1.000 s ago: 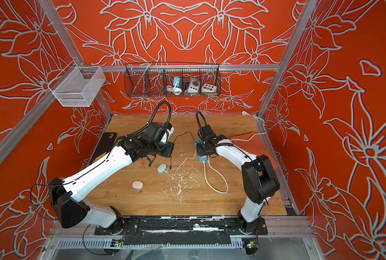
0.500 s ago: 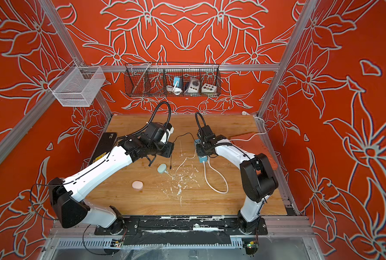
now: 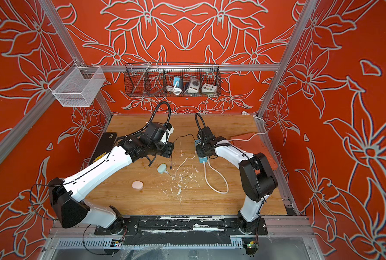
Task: Charge the bluetooth headset
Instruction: Insert the plug into the socket.
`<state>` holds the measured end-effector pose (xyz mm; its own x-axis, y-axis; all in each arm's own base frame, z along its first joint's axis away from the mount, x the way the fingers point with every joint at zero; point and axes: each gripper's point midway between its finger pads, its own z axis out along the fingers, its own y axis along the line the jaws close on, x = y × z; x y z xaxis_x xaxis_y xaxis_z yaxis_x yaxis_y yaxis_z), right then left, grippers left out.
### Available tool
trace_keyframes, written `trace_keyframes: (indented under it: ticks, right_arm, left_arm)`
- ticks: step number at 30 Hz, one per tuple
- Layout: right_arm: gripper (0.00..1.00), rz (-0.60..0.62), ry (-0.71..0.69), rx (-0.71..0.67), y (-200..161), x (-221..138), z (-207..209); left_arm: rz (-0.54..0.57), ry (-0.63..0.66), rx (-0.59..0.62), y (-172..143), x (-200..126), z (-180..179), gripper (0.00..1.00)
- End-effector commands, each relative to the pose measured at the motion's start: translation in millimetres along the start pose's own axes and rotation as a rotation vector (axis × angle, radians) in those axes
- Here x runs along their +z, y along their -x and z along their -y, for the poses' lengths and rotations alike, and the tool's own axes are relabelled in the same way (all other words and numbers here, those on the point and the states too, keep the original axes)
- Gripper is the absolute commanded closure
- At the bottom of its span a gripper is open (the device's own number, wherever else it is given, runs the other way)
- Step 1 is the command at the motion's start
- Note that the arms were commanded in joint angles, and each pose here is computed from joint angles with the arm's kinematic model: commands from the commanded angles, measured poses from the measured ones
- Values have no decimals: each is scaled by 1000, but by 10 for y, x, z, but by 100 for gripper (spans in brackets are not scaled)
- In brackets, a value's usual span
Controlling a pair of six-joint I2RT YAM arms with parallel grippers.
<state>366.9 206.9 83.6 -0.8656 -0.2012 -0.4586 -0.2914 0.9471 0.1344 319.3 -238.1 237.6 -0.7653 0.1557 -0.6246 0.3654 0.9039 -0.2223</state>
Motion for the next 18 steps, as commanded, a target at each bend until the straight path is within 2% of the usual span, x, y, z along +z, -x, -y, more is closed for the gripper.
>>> trace_keyframes:
  ticks: [1,11,18]
  right_arm:
    - [94,-24,-13,2,-117,40,53]
    - [99,-32,-58,-10,-186,79,108]
    - [100,-70,-112,-33,-369,190,112]
  left_arm:
    - [-8,-2,-18,-21,32,-33,100]
    - [-19,-10,-25,-47,46,-29,100]
    - [-17,-13,-26,-40,44,-24,100]
